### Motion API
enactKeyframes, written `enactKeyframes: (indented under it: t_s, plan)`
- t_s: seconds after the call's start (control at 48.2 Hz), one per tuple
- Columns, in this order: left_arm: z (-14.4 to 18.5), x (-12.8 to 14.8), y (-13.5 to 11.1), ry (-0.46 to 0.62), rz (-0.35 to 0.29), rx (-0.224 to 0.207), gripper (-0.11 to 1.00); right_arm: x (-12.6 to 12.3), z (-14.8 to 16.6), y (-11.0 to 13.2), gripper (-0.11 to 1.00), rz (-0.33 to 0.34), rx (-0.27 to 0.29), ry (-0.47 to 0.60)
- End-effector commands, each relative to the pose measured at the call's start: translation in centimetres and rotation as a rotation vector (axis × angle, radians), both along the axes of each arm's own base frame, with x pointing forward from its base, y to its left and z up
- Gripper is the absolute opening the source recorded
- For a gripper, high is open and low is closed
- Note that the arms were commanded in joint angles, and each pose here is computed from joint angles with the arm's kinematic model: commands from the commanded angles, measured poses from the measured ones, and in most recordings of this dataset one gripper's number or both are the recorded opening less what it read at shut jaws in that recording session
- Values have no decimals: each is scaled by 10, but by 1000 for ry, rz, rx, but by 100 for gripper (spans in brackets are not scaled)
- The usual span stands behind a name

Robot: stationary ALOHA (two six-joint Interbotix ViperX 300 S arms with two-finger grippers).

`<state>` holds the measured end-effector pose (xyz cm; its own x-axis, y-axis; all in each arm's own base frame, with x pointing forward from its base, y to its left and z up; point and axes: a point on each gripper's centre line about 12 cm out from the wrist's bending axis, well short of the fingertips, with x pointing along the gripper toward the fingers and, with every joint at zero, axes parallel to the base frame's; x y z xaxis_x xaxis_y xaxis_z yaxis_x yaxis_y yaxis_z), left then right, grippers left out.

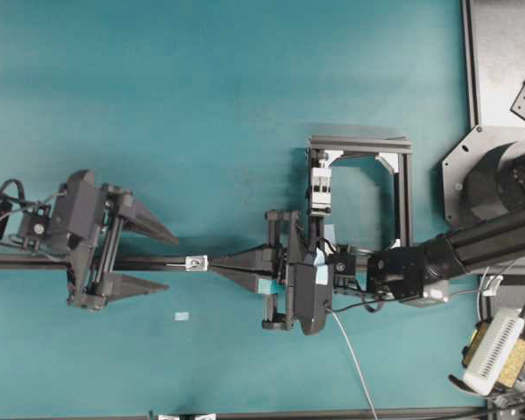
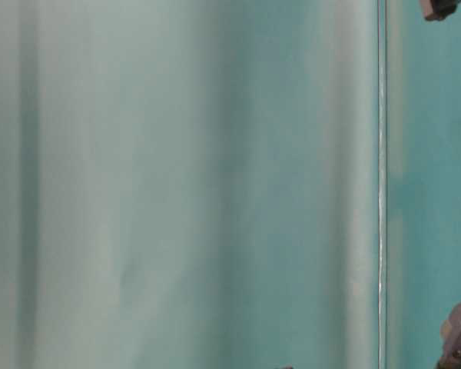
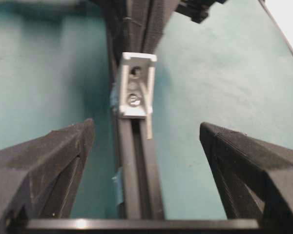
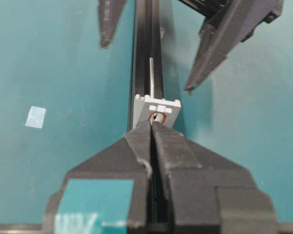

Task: Insert the wire into the hole on the right side and pull it with the left arm.

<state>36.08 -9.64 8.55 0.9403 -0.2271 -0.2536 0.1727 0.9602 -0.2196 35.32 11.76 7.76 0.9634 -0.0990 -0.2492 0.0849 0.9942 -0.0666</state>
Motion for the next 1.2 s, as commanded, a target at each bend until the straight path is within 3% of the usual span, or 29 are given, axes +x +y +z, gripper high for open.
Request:
enactKeyframes:
  t_s: [0.0, 0.394, 0.519, 0.622, 0.747, 0.851, 0.996, 1.183]
  plan:
    - [11, 7, -9, -29, -16, -10, 77, 3, 5, 0, 1, -3, 6, -16]
    - [14, 15, -14, -7, -23, -4, 77, 3, 5, -1, 1, -4, 6, -15]
    - [14, 15, -12, -8, -19, -5, 73, 3, 5, -1, 1, -4, 8, -14]
    - [15, 15, -12, -11, -19, -5, 57, 3, 5, -1, 1, -4, 6, -12]
    - [16, 15, -11, -14, -18, -1, 22, 3, 5, 0, 1, -2, 8, -12]
    - [16, 16, -10, -16, -19, 8, 2, 3, 5, -1, 1, -4, 8, -14]
    - [15, 16, -10, -5, -19, 15, -10, 3, 5, -1, 1, -4, 8, -14]
    - [13, 16, -10, 19, -20, 21, -10, 3, 5, -1, 1, -7, 13, -15]
